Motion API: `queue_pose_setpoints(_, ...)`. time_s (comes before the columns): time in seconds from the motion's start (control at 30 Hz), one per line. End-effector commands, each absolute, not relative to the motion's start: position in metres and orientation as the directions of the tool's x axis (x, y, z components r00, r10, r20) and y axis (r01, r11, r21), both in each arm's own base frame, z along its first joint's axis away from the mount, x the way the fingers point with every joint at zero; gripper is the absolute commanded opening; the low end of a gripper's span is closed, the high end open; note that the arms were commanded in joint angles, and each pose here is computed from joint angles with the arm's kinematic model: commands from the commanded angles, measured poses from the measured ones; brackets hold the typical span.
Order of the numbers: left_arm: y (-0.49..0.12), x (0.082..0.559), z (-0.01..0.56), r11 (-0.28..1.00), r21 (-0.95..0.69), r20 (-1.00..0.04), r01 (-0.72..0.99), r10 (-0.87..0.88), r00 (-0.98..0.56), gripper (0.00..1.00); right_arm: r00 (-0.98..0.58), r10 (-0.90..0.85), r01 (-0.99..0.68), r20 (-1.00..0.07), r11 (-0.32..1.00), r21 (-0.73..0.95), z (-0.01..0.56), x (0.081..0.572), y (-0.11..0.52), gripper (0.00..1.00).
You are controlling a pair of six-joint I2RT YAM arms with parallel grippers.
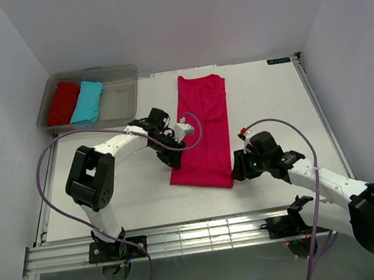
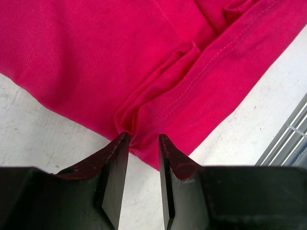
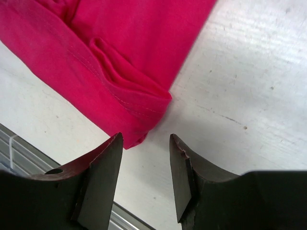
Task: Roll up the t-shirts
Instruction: Roll the T-shirt to the center of the board.
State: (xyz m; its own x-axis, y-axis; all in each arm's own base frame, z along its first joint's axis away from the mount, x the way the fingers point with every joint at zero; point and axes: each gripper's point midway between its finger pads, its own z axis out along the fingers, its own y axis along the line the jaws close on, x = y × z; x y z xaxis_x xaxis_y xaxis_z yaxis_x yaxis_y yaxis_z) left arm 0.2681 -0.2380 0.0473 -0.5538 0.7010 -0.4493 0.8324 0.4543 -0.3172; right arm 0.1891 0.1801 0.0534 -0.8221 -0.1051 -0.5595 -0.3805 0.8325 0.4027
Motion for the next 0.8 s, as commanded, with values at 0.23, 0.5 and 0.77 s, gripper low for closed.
queue_pose_setpoints(0.23, -0.253, 0.28, 0.058, 0.471, -0.305, -0.54, 0.828, 0.63, -0.558, 0.4, -0.86, 0.017, -0.296, -0.51, 0.798, 0.526, 0.049, 0.194, 0.195, 0.47)
queue_pose_setpoints(0.5, -0.246, 0.288, 0.056, 0.489, -0.252, -0.542, 0.835, 0.644, -0.54, 0.4, -0.87, 0.019, -0.282, -0.492, 0.801, 0.529, 0.038, 0.197, 0.197, 0.45)
queue_pose_setpoints(0.77, -0.244, 0.277, 0.045, 0.497, -0.292, -0.514, 0.818, 0.64, -0.572, 0.38, -0.874, 0.009, -0.281, -0.486, 0.806, 0.521, 0.033, 0.201, 0.196, 0.28)
